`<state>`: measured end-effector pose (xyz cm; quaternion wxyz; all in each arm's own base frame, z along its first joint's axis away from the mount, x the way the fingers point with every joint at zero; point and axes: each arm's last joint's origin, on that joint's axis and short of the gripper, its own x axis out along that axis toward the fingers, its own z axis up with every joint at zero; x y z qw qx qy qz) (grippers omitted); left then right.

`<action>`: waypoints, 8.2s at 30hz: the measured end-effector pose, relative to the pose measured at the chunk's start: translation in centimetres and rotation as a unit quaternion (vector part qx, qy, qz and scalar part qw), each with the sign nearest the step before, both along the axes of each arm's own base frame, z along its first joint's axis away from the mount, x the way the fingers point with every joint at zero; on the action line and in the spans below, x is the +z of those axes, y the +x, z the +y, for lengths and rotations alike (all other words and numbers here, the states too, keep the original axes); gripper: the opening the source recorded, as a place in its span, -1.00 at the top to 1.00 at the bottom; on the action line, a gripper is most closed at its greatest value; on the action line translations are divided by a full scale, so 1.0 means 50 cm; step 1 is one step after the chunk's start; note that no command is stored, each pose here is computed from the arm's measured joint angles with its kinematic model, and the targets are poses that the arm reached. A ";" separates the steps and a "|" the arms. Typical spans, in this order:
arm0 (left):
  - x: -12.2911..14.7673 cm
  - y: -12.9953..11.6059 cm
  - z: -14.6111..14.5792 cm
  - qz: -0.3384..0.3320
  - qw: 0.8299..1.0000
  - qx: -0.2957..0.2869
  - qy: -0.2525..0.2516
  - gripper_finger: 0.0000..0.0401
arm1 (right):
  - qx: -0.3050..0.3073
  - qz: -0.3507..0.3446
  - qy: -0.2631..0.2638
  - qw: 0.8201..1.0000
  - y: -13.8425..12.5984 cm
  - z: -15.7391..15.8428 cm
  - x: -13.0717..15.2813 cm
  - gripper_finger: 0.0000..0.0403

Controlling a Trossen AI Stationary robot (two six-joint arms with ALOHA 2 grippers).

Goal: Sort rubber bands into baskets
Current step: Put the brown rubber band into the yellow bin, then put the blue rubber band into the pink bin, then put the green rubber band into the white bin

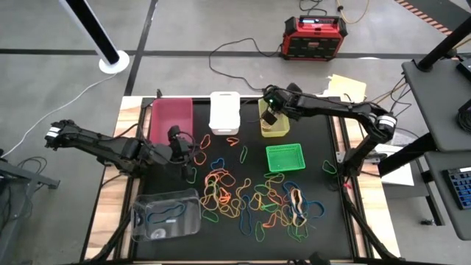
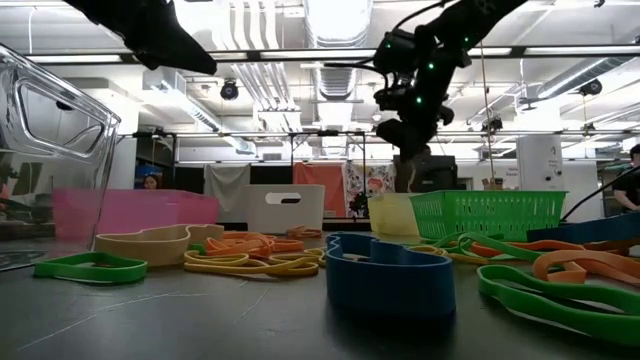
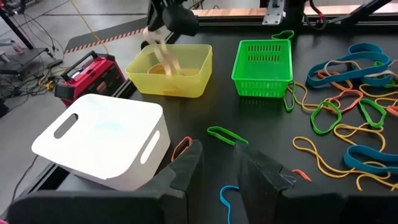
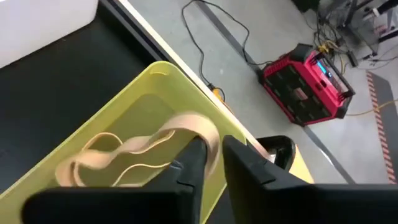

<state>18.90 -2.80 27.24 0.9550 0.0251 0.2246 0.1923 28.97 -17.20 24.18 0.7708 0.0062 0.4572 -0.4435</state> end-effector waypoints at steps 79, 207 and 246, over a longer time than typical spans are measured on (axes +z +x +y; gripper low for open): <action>-0.256 0.228 0.122 0.309 0.939 -0.047 -0.146 0.31 | 0.247 -0.279 0.056 0.926 -0.063 0.425 0.099 0.03; 0.033 -0.012 0.030 0.092 0.992 -0.078 -0.017 0.92 | 0.022 -0.074 0.237 0.968 0.255 0.306 -0.152 -0.32; 0.043 -0.005 0.085 0.132 0.968 0.039 0.209 0.93 | 0.174 -0.038 0.245 0.953 0.225 0.244 -0.221 0.80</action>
